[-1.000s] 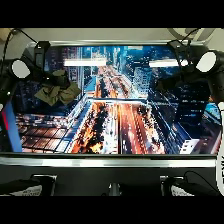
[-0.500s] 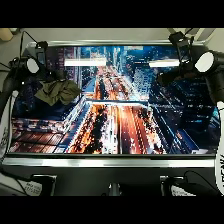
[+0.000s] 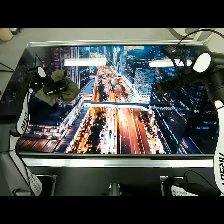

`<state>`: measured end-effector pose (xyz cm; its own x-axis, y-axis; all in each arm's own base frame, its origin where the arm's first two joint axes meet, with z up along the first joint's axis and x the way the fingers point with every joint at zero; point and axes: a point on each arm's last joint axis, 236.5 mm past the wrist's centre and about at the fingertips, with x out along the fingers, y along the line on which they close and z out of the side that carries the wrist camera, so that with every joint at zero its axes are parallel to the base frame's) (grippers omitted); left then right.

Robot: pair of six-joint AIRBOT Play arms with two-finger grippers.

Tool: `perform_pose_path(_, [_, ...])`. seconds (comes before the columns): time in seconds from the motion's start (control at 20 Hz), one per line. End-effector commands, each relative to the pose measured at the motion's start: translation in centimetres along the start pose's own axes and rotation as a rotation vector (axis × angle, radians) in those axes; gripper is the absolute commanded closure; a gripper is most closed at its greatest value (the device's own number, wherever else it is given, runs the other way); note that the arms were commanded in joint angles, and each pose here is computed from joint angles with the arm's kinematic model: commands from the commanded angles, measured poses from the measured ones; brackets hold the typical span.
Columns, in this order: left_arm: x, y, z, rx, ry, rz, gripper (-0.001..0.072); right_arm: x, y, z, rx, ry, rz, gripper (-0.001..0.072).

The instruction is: Fold the shirts.

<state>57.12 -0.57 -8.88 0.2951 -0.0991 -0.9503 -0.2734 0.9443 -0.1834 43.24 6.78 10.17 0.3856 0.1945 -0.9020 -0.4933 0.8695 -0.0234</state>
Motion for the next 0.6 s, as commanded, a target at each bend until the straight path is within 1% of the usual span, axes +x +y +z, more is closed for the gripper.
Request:
perform_pose_path(0.0, [-0.3,-1.0,0.3,0.012,-0.013,-0.027,0.0681,0.0,-0.1,0.3,-0.022,-0.01,-0.004,0.0104])
perform_pose_path(0.1, [-5.3,-3.0,2.6,0.11,-0.122,-0.06,0.0682,-0.7,-0.8,1.6,-0.064,-0.067,-0.041,0.0105])
perform_pose_path(0.15, [-9.2,-4.4,3.8,0.19,-0.2,-0.078,0.0682,-1.5,-1.2,2.5,-0.074,-0.104,-0.068,0.0105])
perform_pose_path(0.25, [-19.7,-8.1,4.5,0.357,-0.378,-0.117,0.0682,-5.0,-1.8,4.8,-0.088,-0.216,-0.132,0.0105])
perform_pose_path(0.4, [-34.8,-13.2,0.2,0.527,-0.588,-0.193,0.0682,-12.2,-1.4,6.4,-0.112,-0.367,-0.21,0.0106])
perform_pose_path(0.5, [-41.0,-16.1,-4.9,0.61,-0.65,-0.268,0.0682,-16.6,-0.3,5.6,-0.126,-0.426,-0.244,0.0109])
perform_pose_path(0.55, [-42.5,-17.5,-7.8,0.654,-0.642,-0.31,0.0682,-18.4,0.4,4.7,-0.125,-0.434,-0.251,0.011])
